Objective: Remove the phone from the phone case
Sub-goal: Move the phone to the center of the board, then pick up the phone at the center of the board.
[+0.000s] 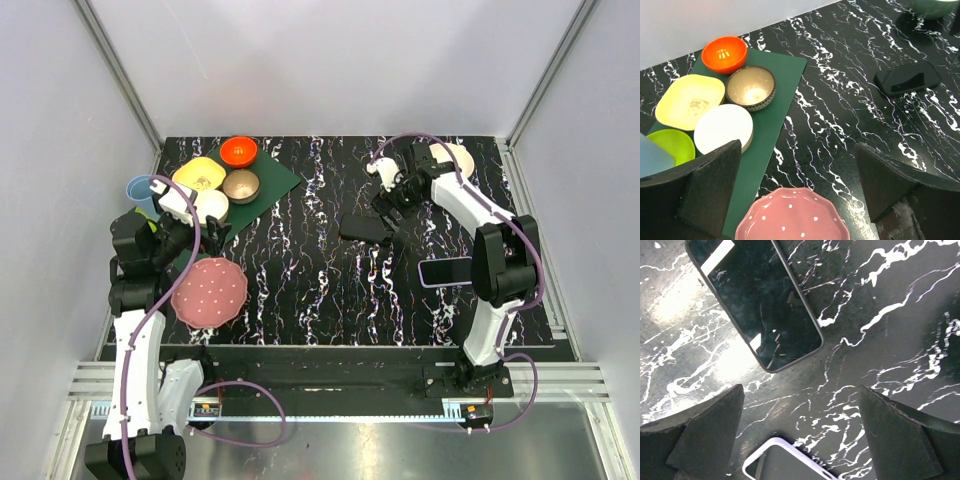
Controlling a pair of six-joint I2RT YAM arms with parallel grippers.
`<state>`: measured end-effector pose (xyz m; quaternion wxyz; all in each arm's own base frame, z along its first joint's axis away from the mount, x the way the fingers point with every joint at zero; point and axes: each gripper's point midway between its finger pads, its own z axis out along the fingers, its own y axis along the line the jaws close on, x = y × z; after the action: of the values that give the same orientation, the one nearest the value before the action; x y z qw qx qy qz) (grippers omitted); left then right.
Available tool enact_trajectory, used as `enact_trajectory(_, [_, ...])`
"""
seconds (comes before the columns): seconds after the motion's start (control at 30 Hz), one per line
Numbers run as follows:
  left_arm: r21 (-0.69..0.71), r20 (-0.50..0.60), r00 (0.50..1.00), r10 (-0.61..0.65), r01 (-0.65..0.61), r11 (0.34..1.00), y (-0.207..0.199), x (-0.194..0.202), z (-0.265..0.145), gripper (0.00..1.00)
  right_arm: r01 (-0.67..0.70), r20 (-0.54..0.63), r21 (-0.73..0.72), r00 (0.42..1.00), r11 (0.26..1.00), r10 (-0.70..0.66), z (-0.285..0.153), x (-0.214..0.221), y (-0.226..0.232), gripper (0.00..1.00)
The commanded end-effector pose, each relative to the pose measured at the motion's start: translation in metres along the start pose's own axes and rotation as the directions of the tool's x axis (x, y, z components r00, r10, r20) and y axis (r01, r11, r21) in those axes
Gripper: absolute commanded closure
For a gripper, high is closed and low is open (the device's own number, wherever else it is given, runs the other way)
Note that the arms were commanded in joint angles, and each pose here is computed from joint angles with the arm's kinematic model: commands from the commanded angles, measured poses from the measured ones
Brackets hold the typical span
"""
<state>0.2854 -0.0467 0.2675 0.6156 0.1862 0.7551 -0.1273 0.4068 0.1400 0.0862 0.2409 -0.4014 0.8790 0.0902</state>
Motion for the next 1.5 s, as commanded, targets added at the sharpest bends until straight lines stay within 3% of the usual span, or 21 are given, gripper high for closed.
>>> enact_trajectory(0.0, [0.082, 0.051, 0.997, 0.059, -0.063, 0.995, -0.014, -0.01, -0.003, 0.01, 0.162, 0.019, 0.062, 0.986, 0.985, -0.163, -0.019, -0.024, -0.012, 0.0])
enact_trajectory(0.23, [0.091, 0.044, 0.997, 0.066, -0.07, 0.993, -0.014, -0.008, -0.002, 0.01, 0.351, -0.05, 0.001, 0.935, 0.936, -0.35, 0.0, -0.026, -0.002, 0.0])
enact_trajectory(0.63, [0.097, 0.032, 0.998, 0.062, -0.065, 0.993, -0.014, -0.004, 0.001, 0.01, 0.451, -0.045, -0.209, 0.882, 0.868, -0.469, 0.036, -0.039, 0.033, 0.0])
enact_trajectory(1.0, [0.091, 0.025, 0.998, 0.057, -0.059, 0.994, -0.011, -0.002, 0.002, 0.01, 0.45, -0.057, -0.272, 0.875, 0.85, -0.482, 0.059, -0.036, 0.038, 0.0])
enact_trajectory(1.47, [0.091, 0.018, 0.998, 0.055, -0.056, 0.994, -0.01, -0.001, 0.004, 0.01, 0.458, -0.055, -0.229, 0.875, 0.859, -0.481, 0.077, -0.039, 0.029, 0.0])
